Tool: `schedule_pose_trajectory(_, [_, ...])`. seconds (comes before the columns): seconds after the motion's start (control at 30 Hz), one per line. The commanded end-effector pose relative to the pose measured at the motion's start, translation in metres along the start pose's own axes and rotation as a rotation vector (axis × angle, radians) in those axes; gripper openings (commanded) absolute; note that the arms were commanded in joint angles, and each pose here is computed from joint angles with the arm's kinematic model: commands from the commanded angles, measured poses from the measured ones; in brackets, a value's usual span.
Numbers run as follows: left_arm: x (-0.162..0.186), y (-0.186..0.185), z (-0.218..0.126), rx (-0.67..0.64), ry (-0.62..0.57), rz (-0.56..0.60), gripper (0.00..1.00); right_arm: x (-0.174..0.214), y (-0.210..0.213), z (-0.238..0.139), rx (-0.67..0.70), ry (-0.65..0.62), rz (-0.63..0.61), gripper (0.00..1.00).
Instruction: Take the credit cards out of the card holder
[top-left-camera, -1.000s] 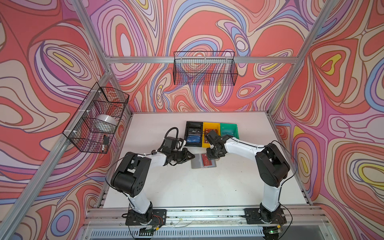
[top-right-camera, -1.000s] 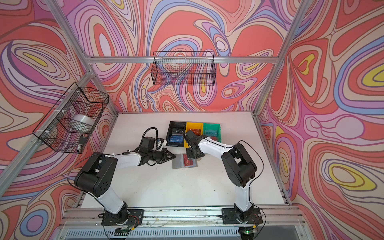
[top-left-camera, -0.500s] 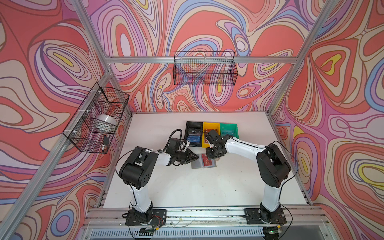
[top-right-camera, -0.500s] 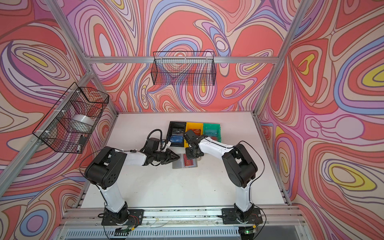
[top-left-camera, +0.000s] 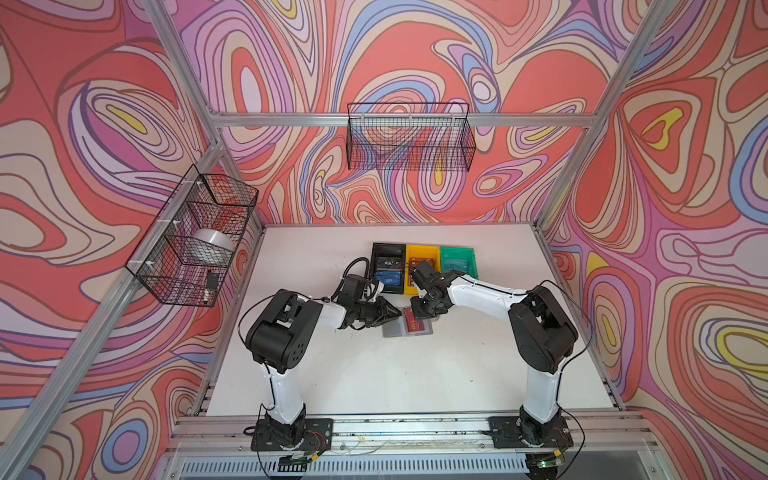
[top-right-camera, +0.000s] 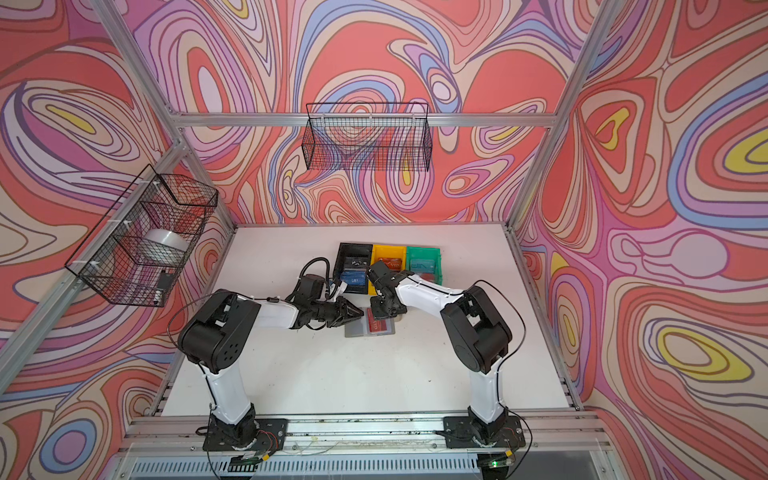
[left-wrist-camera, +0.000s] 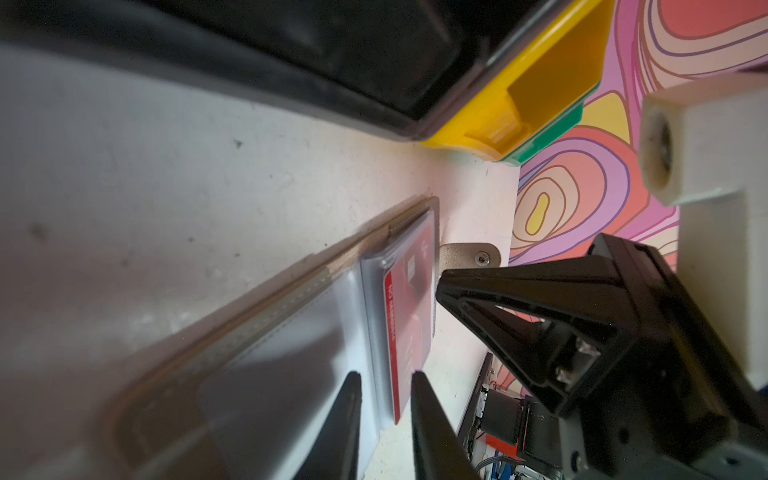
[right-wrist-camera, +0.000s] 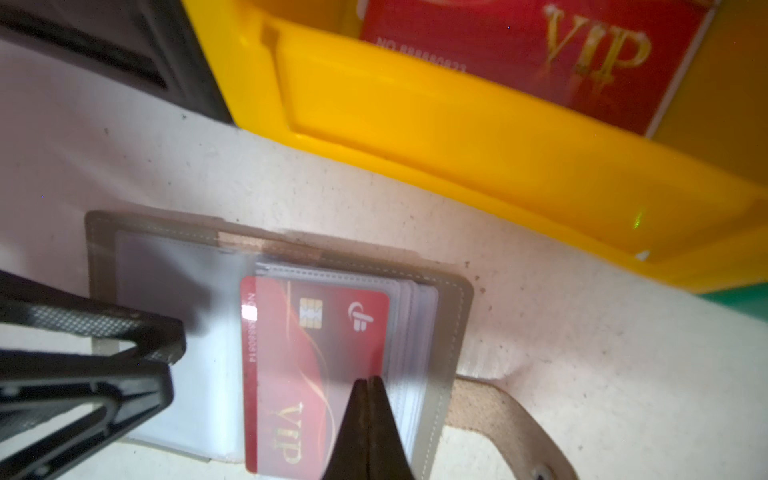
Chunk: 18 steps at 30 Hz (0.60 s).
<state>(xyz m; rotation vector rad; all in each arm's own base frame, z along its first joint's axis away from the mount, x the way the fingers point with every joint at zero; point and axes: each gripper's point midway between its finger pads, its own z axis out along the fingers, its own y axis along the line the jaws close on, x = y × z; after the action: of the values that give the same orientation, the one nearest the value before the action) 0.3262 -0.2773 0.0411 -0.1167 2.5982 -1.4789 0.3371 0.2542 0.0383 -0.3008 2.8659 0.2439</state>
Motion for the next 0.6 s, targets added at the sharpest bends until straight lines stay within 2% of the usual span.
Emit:
schedule_pose_trajectory(0.0, [-0.0041,-0.0018,0.0074,0.01,-0.001,0.002,0.24,0.0042,-0.002,0.0069,0.02,0.009,-0.01,0.0])
schedule_pose_trajectory(0.57, [-0.0017,-0.001,0.0162,0.007,0.013,0.002,0.24,0.0063,-0.0103,0.0124,0.066,0.018,-0.013,0.0])
